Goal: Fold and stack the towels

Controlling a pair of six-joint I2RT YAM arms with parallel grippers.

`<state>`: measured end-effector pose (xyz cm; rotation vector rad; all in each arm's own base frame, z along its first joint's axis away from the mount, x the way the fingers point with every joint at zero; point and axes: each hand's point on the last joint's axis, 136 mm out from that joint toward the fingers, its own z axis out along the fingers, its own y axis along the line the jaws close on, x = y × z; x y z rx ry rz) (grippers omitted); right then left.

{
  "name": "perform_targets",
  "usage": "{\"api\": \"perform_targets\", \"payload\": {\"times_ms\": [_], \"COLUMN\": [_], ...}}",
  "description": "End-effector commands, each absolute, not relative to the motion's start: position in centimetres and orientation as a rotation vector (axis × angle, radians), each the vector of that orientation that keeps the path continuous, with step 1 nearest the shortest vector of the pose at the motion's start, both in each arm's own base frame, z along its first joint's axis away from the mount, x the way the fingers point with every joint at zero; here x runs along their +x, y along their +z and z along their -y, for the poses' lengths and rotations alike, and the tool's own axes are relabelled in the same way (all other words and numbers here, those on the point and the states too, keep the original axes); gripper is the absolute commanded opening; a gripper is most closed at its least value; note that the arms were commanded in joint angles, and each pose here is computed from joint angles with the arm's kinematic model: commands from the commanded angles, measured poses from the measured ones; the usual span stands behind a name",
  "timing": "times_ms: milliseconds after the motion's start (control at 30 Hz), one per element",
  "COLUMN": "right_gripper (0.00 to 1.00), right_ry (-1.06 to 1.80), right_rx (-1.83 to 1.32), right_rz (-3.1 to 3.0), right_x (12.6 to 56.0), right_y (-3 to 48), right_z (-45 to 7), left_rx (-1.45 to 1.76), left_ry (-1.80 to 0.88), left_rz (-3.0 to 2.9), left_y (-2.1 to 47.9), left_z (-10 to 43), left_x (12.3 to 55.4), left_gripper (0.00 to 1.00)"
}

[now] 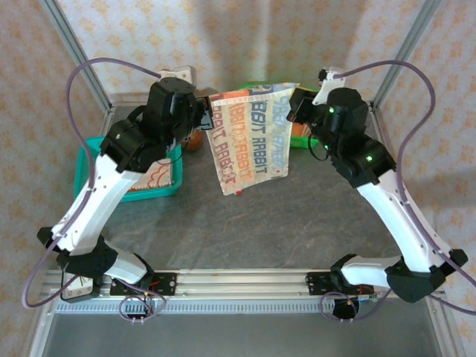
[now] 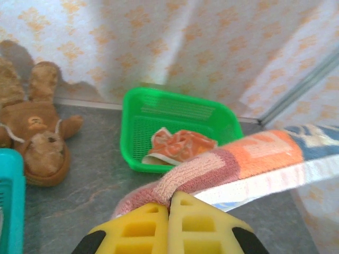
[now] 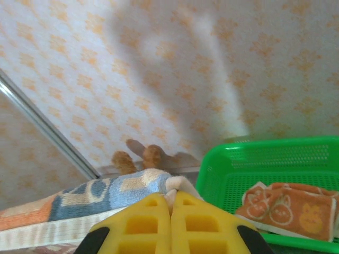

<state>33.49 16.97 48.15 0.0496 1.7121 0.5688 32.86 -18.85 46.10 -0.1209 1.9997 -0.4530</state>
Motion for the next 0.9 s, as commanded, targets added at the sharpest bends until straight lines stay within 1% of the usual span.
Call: {"api": "perform_targets", "payload": {"times_ms": [0, 100, 233, 333, 433, 533, 633, 733, 867], "right_gripper": [0.0, 0.0, 0.0, 0.0, 0.0, 0.0, 0.0, 0.0, 0.0], "right_ry": [0.677, 0.721, 0.777, 0.805, 0.811, 0.766, 0.621, 0.563, 0.562], "right_rx": [0.034, 0.005, -0.02, 0.0, 0.025, 0.119, 0.231, 0.242, 0.236], "right_rz": [-1.606, -1.561, -1.533, -1.57, -1.641, -1.701, -1.794, -1.885, -1.973], "right_x": [29.4, 26.5, 23.3, 22.5, 23.0, 24.5, 27.0, 30.0, 35.1], "right_y": [52.7, 54.2, 55.4, 54.7, 52.8, 50.2, 46.6, 43.5, 39.5], "right_z": [-15.8, -15.1, -14.3, -14.0, -14.4, -14.0, -13.1, -14.0, -15.9], "left_rx": [-0.087, -0.052, -0.044, -0.039, -0.059, -0.086, -0.159, -0.212, -0.24], "left_ry": [-0.542, -0.605, -0.64, -0.675, -0.664, -0.581, -0.494, -0.491, -0.399], "left_rz": [-1.859, -1.819, -1.79, -1.785, -1.803, -1.838, -1.882, -1.97, -2.082], "left_y": [51.1, 52.6, 53.6, 54.0, 53.6, 52.4, 50.6, 47.7, 42.6], "left_z": [18.3, 18.6, 18.2, 18.2, 18.1, 17.8, 17.1, 17.2, 17.1], "left_x": [29.3, 26.7, 24.6, 23.8, 23.8, 24.7, 26.4, 29.4, 34.2], "left_gripper": [0.0, 0.0, 0.0, 0.0, 0.0, 0.0, 0.0, 0.0, 0.0]}}
